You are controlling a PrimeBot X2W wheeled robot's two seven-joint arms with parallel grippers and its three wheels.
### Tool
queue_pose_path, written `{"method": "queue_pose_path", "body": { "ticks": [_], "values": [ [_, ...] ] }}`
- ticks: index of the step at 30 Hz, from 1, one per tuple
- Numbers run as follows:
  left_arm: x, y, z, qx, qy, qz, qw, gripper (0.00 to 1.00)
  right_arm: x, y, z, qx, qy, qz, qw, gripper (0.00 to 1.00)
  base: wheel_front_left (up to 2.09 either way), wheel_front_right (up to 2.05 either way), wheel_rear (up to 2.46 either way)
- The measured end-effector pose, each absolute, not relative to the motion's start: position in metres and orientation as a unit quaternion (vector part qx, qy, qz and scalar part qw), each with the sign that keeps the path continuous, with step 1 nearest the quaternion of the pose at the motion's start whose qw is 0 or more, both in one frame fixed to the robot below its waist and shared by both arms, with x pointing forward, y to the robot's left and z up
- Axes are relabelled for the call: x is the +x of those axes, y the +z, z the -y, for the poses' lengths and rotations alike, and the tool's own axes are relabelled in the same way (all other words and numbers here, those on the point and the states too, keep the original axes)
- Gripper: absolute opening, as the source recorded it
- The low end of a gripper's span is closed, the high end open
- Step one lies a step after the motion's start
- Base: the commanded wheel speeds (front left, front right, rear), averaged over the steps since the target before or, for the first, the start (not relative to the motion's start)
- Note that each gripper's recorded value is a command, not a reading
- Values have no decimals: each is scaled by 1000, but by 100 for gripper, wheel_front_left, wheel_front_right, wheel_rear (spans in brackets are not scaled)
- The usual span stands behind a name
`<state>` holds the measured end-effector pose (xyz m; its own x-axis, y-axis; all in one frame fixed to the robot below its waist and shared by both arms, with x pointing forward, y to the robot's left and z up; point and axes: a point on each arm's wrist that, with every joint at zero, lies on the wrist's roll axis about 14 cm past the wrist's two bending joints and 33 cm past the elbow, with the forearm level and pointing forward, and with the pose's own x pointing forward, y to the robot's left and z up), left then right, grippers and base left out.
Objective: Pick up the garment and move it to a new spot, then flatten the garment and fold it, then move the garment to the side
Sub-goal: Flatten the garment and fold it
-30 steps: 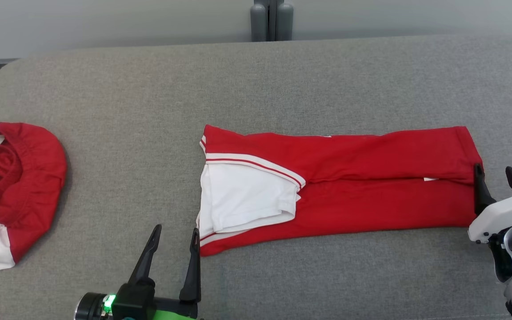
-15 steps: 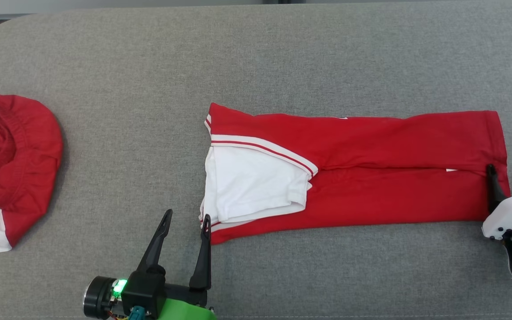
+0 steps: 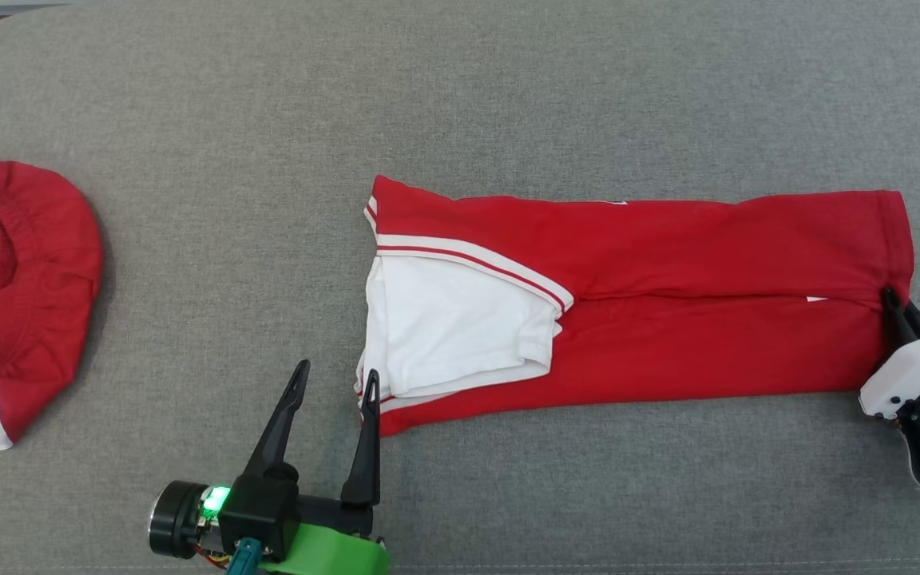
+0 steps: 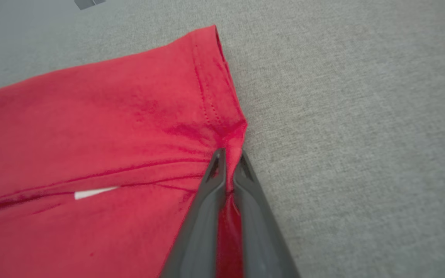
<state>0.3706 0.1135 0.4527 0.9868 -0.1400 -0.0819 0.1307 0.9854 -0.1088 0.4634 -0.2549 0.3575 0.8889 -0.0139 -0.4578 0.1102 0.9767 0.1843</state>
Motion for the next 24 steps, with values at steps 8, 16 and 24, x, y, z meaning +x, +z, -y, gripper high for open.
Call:
{"method": "queue_pose_path", "body": {
  "ticks": [8, 16, 24],
  "values": [
    [373, 455, -111, -49, -74, -40, 995, 100, 465, 382, 298, 3, -27, -213, 977, 0, 0, 0, 0],
    [378, 456, -106, -42, -89, -34, 995, 100, 477, 430, 355, -90, -48, -182, 978, 0, 0, 0, 0],
    [375, 460, -100, -41, -100, -29, 994, 100, 493, 474, 333, -117, -11, -142, 983, 0, 0, 0, 0]
  ]
}}
